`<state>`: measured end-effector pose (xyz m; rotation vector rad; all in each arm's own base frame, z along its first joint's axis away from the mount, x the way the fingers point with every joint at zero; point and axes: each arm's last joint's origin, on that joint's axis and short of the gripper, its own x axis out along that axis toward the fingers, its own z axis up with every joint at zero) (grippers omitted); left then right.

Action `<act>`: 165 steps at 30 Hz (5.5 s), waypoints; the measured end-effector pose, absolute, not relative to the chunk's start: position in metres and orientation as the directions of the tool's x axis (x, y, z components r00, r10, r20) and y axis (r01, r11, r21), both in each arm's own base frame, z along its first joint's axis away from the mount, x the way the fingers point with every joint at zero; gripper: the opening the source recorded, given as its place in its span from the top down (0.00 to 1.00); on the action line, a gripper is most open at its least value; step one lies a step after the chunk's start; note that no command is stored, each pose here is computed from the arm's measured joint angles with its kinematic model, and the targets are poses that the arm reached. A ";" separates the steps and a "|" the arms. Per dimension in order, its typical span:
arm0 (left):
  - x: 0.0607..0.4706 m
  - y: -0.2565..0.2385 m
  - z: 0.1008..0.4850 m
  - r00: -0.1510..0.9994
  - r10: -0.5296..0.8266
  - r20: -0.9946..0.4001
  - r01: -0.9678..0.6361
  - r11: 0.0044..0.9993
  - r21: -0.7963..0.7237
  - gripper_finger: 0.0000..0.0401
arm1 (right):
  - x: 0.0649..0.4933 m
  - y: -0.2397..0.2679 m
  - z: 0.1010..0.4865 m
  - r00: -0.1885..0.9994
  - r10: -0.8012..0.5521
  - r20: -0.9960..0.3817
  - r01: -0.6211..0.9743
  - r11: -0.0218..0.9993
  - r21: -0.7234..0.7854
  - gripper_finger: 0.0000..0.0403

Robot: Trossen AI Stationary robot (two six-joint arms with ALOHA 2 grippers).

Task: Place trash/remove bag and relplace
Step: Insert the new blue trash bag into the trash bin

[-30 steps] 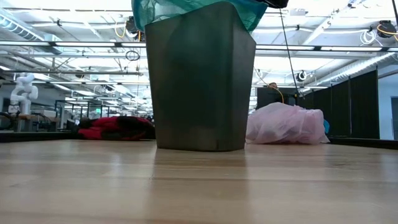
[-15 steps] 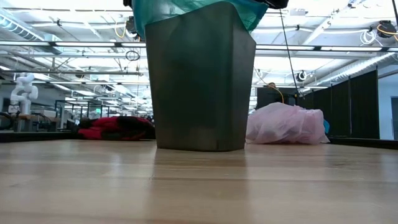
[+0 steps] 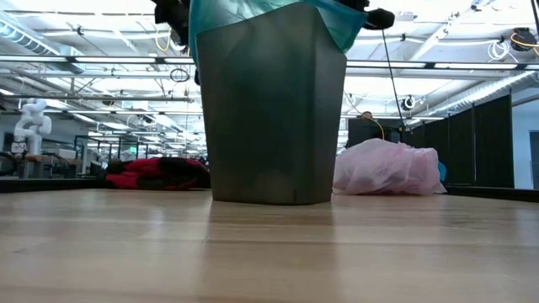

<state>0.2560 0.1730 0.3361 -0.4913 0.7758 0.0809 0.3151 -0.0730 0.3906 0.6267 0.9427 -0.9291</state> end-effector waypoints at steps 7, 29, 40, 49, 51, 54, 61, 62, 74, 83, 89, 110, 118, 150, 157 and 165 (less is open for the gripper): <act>0.271 0.182 0.317 0.702 -0.161 -0.694 -0.232 0.869 -0.437 1.00 | 0.313 -0.094 0.356 0.186 -0.237 -0.954 0.872 0.487 0.049 1.00; 0.274 0.176 0.307 0.691 -0.385 -0.612 -0.071 0.806 -0.588 0.98 | 0.307 -0.090 0.340 0.269 -0.076 -0.960 0.803 0.568 0.180 1.00; 0.274 0.178 0.306 0.680 -0.321 -0.660 -0.109 0.845 -0.523 0.73 | 0.304 -0.090 0.337 0.232 -0.062 -0.971 0.780 0.607 0.148 0.94; 0.275 0.179 0.306 0.678 -0.300 -0.671 -0.122 0.854 -0.505 0.68 | 0.302 -0.096 0.337 0.231 -0.067 -0.971 0.759 0.636 0.137 0.79; 0.275 0.179 0.306 0.679 -0.299 -0.671 -0.122 0.854 -0.505 0.68 | 0.300 -0.098 0.340 0.241 -0.072 -0.968 0.752 0.644 0.139 0.75; 0.275 0.179 0.306 0.682 -0.296 -0.669 -0.121 0.856 -0.502 0.68 | 0.292 -0.097 0.352 0.277 -0.085 -0.957 0.741 0.653 0.156 0.69; 0.276 0.180 0.307 0.689 -0.280 -0.668 -0.121 0.865 -0.487 0.68 | 0.271 -0.093 0.388 0.379 -0.132 -0.916 0.720 0.664 0.202 0.59; 0.276 0.180 0.307 0.688 -0.274 -0.672 -0.126 0.867 -0.482 0.68 | 0.268 -0.092 0.392 0.392 -0.137 -0.910 0.718 0.664 0.209 0.58; 0.276 0.181 0.307 0.681 -0.247 -0.690 -0.149 0.875 -0.460 0.68 | 0.292 -0.026 0.443 0.806 -0.045 -0.590 0.274 0.912 0.304 0.74; 0.276 0.181 0.306 0.678 -0.248 -0.692 -0.149 0.875 -0.461 0.68 | 0.347 -0.011 0.390 0.688 0.001 -0.725 0.329 0.891 0.313 0.97; 0.276 0.181 0.306 0.677 -0.245 -0.694 -0.152 0.876 -0.457 0.68 | 0.361 0.008 0.384 0.693 0.206 -0.691 0.194 0.869 0.455 1.00; 0.275 0.183 0.306 0.661 -0.179 -0.729 -0.198 0.895 -0.399 0.68 | 0.357 0.076 0.363 0.580 0.180 -0.795 0.232 0.898 0.373 1.00; 0.275 0.184 0.305 0.660 -0.179 -0.729 -0.199 0.895 -0.400 0.68 | 0.353 0.089 0.376 0.667 0.150 -0.729 0.200 0.908 0.369 1.00; 0.275 0.183 0.305 0.660 -0.180 -0.730 -0.200 0.894 -0.401 0.68 | 0.354 0.072 0.373 0.569 0.171 -0.805 0.203 0.919 0.339 1.00; 0.275 0.183 0.305 0.661 -0.180 -0.729 -0.200 0.894 -0.401 0.68 | 0.363 0.080 0.357 0.526 0.164 -0.835 0.232 0.916 0.326 1.00; 0.275 0.183 0.305 0.659 -0.181 -0.730 -0.204 0.891 -0.405 0.68 | 0.363 0.083 0.345 0.461 0.080 -0.884 0.283 0.931 0.232 1.00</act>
